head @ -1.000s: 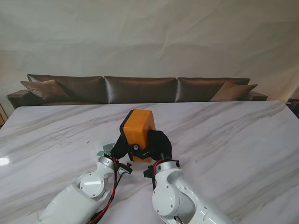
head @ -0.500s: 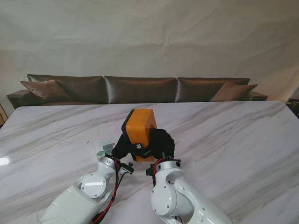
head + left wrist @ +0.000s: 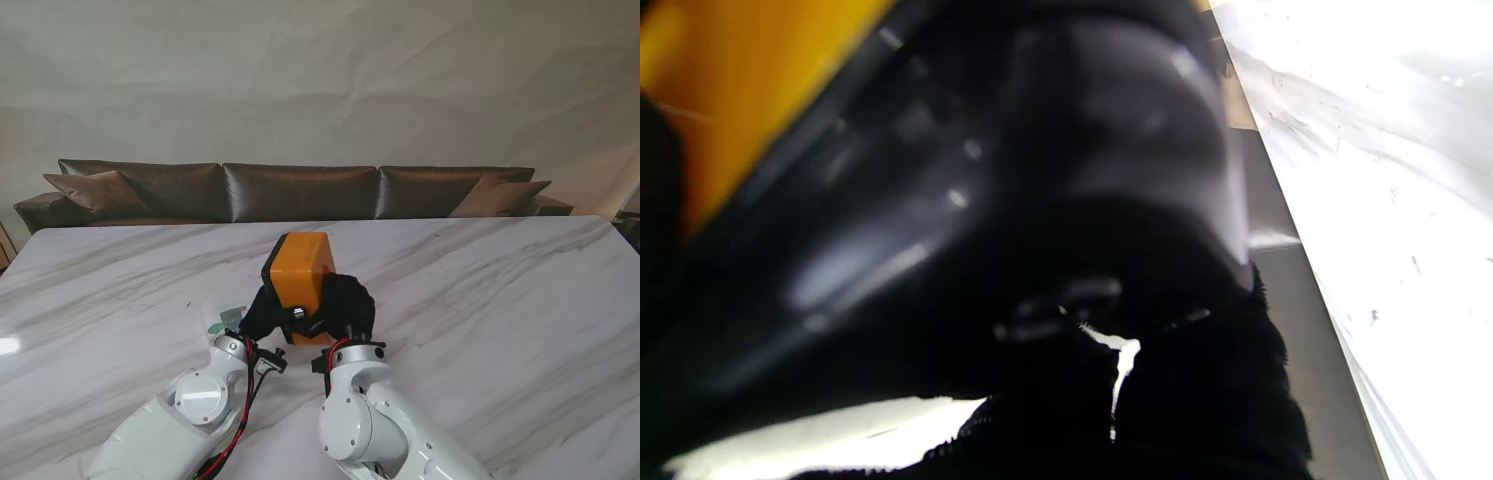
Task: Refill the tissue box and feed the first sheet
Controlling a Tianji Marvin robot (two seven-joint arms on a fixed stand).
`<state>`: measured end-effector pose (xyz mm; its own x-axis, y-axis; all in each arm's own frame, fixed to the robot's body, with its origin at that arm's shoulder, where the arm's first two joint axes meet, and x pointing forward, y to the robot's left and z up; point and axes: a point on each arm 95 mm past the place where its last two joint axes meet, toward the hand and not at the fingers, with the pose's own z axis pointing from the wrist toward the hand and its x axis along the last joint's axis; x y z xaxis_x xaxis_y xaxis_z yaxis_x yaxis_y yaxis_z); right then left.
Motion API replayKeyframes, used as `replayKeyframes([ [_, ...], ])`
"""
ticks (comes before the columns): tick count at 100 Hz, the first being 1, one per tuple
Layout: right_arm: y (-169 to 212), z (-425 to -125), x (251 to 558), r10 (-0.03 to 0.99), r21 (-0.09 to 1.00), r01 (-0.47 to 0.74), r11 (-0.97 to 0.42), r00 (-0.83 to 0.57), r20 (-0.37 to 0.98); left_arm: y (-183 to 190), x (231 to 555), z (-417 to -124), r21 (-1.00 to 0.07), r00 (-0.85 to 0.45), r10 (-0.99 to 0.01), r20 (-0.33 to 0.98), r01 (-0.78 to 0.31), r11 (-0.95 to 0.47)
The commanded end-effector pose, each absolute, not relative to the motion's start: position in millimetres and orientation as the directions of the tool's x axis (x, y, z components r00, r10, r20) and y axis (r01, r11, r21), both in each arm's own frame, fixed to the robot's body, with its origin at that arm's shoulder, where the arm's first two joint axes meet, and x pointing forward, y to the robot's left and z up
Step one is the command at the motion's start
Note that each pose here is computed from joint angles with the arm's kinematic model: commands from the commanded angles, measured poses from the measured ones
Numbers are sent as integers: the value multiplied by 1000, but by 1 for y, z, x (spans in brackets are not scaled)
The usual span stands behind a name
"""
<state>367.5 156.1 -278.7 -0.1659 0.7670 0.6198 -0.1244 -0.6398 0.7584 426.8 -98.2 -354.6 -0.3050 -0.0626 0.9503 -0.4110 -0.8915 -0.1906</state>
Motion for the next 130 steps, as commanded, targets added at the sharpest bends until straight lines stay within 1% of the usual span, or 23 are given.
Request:
replayKeyframes([
  [1, 137, -282, 384, 805, 788, -167, -593, -111, 583, -117, 410, -354, -180, -318, -24, 948, -473, -863],
  [49, 127, -283, 390, 826, 801, -215, -559, -62, 560, -116, 407, -353, -180, -315, -27, 949, -466, -866],
  [82, 123, -285, 394, 830, 805, -222, -550, -42, 556, -111, 403, -353, -180, -302, -41, 952, -447, -876],
  [94, 118, -285, 392, 839, 818, -201, -539, -39, 543, -108, 403, -352, -227, -312, -96, 945, -417, -880],
  [109, 109, -286, 385, 863, 849, -165, -502, -44, 503, -103, 405, -349, -314, -328, -191, 925, -378, -871],
  [121, 101, -286, 379, 885, 871, -162, -464, -44, 463, -98, 406, -347, -397, -340, -278, 898, -355, -847],
  [130, 96, -286, 377, 891, 876, -167, -452, -38, 452, -94, 408, -347, -438, -342, -324, 882, -342, -831],
])
